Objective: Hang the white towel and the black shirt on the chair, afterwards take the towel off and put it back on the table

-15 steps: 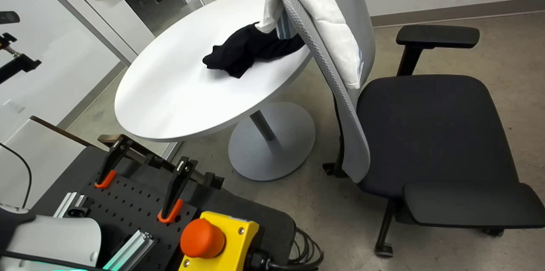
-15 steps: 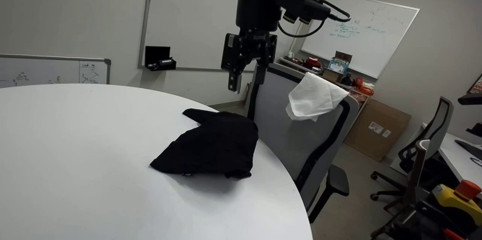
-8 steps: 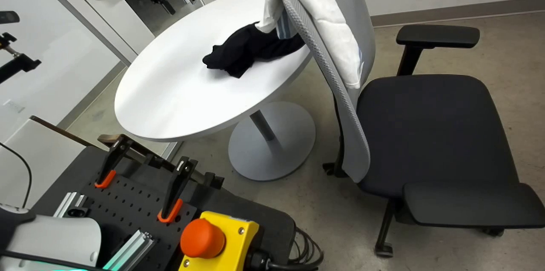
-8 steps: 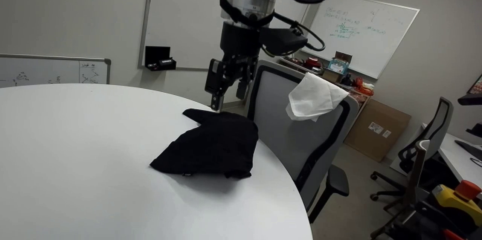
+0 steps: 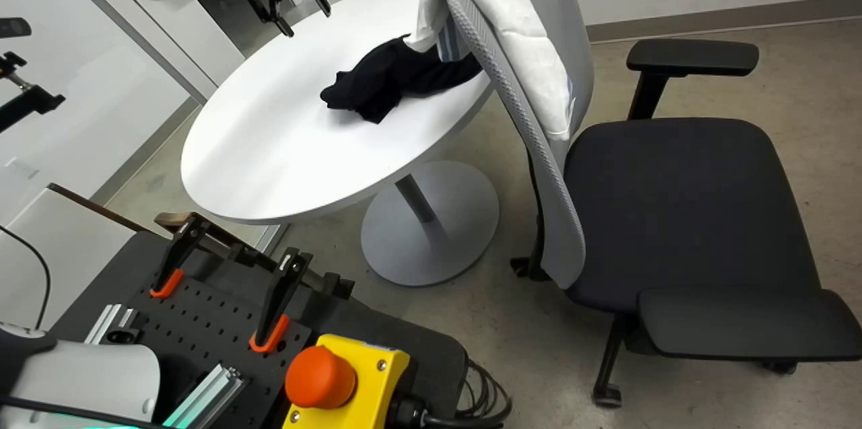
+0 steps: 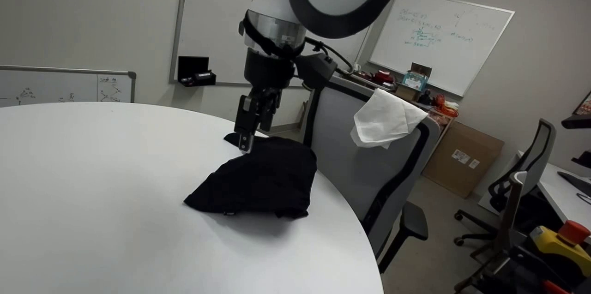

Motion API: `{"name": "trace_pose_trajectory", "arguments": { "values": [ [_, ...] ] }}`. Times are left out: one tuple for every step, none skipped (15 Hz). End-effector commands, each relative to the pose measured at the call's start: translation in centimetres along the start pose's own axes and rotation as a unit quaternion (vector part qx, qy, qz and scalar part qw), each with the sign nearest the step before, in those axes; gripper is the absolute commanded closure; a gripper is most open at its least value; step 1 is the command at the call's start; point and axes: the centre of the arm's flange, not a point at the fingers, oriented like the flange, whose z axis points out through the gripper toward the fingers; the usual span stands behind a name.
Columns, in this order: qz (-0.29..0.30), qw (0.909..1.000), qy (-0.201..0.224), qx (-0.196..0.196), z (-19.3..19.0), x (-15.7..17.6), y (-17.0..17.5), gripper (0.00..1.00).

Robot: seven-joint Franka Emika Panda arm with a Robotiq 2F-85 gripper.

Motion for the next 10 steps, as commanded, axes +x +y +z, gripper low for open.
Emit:
{"name": "trace_pose_trajectory", "arguments": {
  "values": [
    [-0.048,0.9988,-0.001,0.004,1.8,4.0,0.1,0.00],
    [-0.059,0.9982,-0.004,0.003,2.4,4.5,-0.2,0.00],
    [-0.067,0.9977,-0.008,0.002,3.2,4.9,-0.5,0.00],
    [-0.073,0.9973,-0.011,0.001,3.8,5.2,-0.7,0.00],
    [-0.077,0.9969,-0.016,-0.001,4.6,5.5,-1.0,0.00],
    [-0.081,0.9965,-0.020,0.000,5.2,5.7,-1.3,0.00],
    [-0.084,0.9962,-0.023,-0.002,6.0,5.9,-1.7,0.00],
    [-0.085,0.9960,-0.026,-0.005,6.6,6.0,-2.1,0.00],
    [-0.086,0.9959,-0.028,-0.007,7.2,6.2,-2.5,0.00],
    [-0.086,0.9957,-0.031,-0.009,7.9,6.3,-2.9,0.00]
  ]
}}
